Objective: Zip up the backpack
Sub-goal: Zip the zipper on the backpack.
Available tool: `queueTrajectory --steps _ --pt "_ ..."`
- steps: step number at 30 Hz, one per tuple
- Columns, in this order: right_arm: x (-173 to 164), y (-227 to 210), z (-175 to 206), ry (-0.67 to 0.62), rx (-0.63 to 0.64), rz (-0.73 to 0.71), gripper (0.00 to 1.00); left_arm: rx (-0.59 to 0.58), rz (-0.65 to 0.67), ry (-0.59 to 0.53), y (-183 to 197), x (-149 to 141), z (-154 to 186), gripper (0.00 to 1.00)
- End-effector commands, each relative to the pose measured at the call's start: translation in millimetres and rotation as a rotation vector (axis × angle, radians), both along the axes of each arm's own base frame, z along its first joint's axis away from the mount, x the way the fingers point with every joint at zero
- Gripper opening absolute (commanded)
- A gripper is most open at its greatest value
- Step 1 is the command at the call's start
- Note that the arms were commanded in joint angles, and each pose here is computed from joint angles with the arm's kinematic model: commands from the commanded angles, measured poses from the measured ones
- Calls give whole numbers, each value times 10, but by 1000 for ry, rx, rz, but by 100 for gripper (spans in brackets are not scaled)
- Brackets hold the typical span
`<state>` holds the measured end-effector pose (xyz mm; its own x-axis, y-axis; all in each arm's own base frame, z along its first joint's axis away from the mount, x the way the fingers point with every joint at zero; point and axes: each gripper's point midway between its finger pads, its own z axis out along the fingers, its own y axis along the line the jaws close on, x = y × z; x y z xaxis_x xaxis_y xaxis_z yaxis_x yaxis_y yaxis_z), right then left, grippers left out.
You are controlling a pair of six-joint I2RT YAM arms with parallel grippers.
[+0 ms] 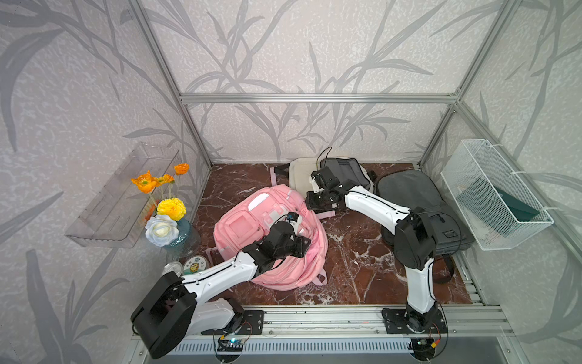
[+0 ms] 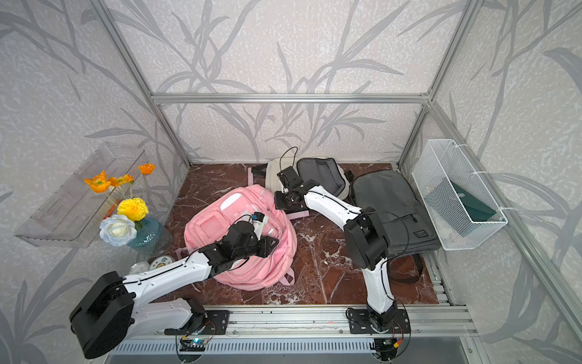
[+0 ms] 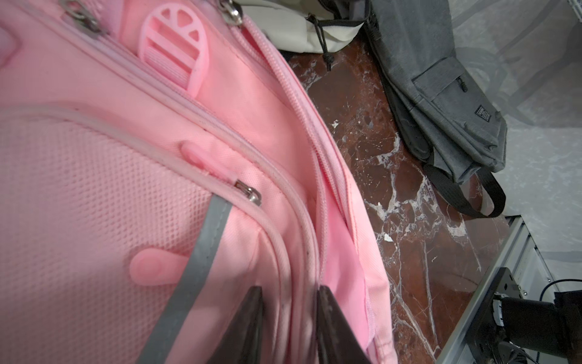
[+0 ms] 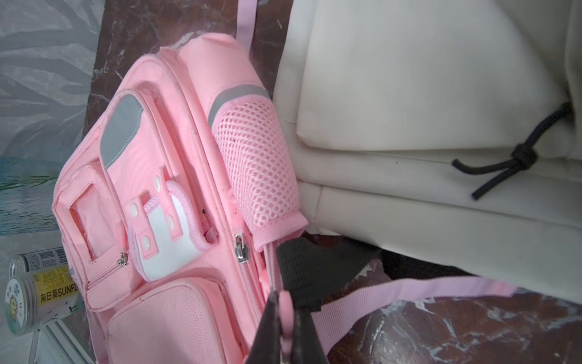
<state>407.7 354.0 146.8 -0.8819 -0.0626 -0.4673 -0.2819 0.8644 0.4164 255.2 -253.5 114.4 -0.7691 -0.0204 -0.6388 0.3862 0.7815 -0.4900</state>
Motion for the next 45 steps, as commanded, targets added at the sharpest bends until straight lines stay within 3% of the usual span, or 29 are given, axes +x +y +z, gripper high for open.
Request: queueTrajectory --steps 1,8,10,14,18,22,26,28,37,45 --pt "115 -3 893 -209 71 26 0 -76 -37 -5 -206 78 180 36" --pt "67 -136 1291 -391 42 90 0 -40 68 -176 4 285 729 68" --pt "23 -179 1408 -448 36 115 0 9 141 -262 225 367 977 80" --pt "-80 -182 1553 -523 41 191 0 22 315 -315 705 564 1359 90" --pt "-245 -113 1648 -561 94 285 0 -53 488 -237 1065 835 1487 92" --pt "-379 -73 1712 -599 160 329 0 -43 495 -192 1012 1081 1579 91" --pt "-456 -54 1766 -628 185 358 0 -40 476 -215 952 1188 1770 94" --pt "-491 -32 1792 -652 187 374 0 -40 469 -173 906 1215 1797 94" --pt "-609 136 1776 -709 158 424 0 -87 408 18 562 1362 1640 92" --pt "-629 191 1792 -729 163 429 0 -55 408 110 427 1486 1330 78"
